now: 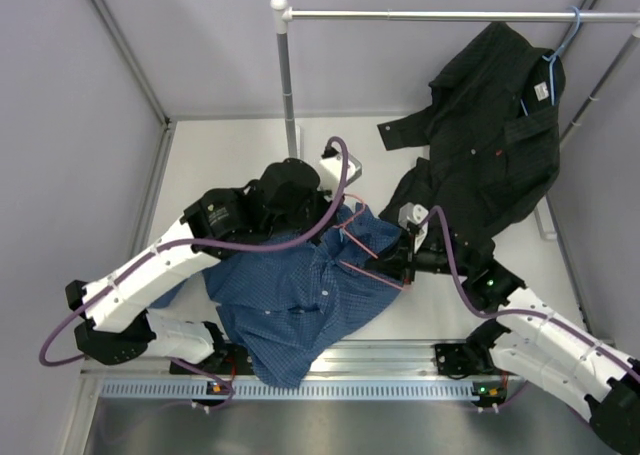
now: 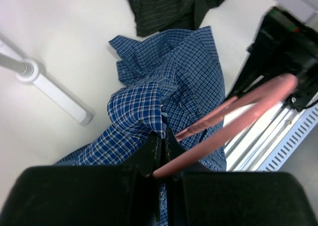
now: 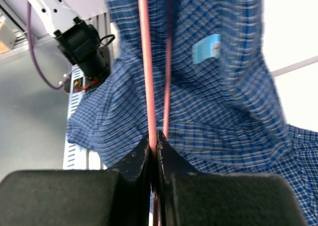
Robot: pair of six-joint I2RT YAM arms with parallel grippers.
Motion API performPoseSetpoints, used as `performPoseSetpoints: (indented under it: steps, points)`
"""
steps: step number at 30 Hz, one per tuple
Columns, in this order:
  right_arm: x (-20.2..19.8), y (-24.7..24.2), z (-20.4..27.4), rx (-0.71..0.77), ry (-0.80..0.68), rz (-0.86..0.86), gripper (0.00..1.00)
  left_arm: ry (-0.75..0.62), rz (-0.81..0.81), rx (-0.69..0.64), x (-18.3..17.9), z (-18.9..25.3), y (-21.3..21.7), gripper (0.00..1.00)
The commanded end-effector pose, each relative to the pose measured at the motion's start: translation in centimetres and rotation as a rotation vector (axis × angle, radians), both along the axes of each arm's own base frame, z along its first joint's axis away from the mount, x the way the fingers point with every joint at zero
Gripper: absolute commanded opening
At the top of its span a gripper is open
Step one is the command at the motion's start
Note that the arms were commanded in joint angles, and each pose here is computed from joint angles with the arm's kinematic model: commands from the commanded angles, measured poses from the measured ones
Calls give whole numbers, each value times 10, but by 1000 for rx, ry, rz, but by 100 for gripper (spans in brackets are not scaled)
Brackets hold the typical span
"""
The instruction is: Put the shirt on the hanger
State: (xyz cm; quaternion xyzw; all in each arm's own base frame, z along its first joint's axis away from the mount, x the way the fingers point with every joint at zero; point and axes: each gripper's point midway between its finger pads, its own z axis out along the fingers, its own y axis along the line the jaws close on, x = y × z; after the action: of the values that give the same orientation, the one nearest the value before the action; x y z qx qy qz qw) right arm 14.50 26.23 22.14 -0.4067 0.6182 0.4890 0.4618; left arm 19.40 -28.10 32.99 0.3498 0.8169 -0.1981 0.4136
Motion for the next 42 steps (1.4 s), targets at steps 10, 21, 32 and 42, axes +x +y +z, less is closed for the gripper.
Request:
performPoseSetpoints:
  steps: [10,21,32,42]
  points:
    - [25,-15,70,289,-214,-239,0,-147,217,69,15,5,21,0]
    - [27,-7,60,326,-113,-226,0,-108,206,-78,13,20,-3,0]
    - [20,-12,69,362,-161,-214,0,-45,-131,-32,-20,0,-40,4]
    - [7,-21,78,449,-212,-206,0,-269,-74,-78,-10,57,4,94]
